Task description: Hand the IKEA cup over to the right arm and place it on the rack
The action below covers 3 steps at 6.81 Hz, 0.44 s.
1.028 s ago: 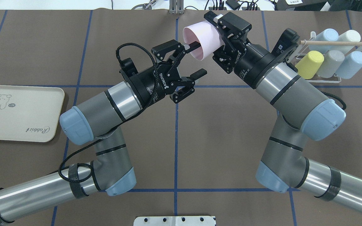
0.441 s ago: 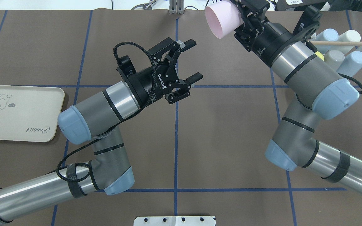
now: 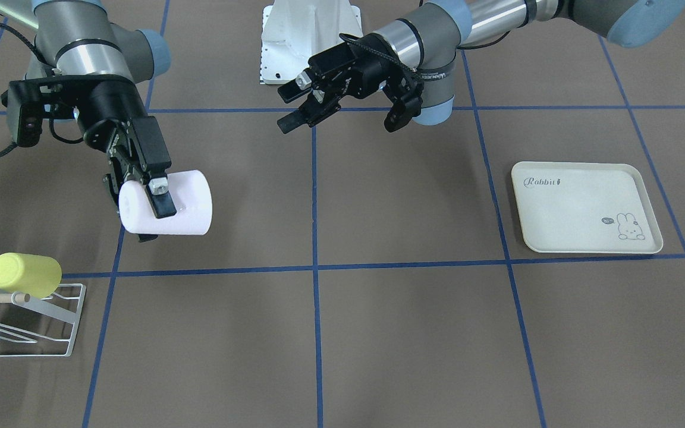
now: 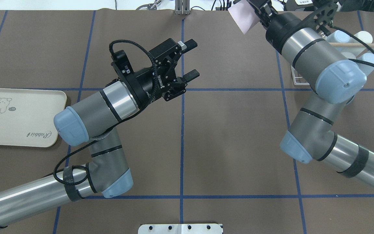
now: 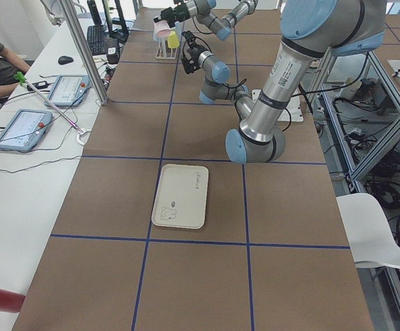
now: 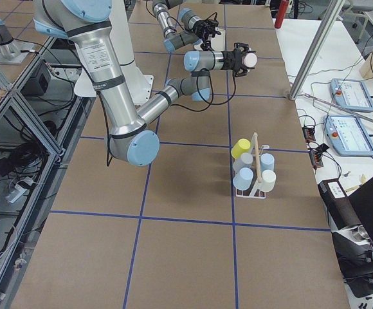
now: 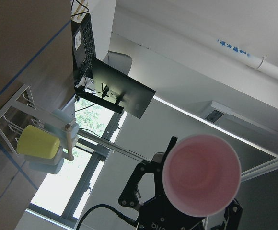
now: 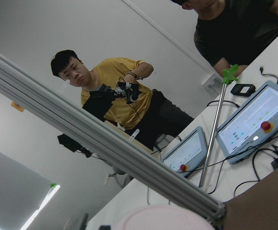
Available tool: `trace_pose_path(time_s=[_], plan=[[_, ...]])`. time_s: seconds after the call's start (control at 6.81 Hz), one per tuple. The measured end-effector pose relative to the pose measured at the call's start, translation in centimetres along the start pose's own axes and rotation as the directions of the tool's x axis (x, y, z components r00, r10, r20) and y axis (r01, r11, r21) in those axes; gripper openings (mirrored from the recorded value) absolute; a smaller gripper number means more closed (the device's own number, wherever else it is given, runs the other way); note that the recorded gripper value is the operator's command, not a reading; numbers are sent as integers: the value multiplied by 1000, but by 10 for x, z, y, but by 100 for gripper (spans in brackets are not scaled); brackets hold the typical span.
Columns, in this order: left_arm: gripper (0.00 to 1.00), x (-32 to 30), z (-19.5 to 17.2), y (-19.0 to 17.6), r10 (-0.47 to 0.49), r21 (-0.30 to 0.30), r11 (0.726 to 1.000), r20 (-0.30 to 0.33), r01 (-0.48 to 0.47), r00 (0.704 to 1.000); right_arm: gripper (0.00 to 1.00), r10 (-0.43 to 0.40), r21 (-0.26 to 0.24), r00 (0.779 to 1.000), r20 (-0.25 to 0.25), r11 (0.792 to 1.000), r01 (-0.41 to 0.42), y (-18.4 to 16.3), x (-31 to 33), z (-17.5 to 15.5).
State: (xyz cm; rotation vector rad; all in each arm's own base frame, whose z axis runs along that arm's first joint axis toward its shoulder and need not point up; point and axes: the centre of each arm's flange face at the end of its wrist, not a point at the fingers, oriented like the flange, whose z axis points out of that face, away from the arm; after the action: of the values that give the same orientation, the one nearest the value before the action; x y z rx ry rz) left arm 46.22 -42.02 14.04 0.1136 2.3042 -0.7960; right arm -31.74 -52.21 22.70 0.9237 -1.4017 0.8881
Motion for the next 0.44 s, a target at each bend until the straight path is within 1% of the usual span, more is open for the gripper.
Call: trace_pose_path(time_s=[0.15,0.29,0.44], plan=[[100,0,-2,-14,76,30,997,31,-77,997,0,-163,29,979,-125,985,168,-14,11,13],[100,7,1,-21,155,57,986,75,-160,985,0,-278,37,934,-225,955,293,-27,21,22],[100,21,5,-21,240,75,965,124,-251,963,0,-367,32,877,-310,918,395,-42,30,30]])
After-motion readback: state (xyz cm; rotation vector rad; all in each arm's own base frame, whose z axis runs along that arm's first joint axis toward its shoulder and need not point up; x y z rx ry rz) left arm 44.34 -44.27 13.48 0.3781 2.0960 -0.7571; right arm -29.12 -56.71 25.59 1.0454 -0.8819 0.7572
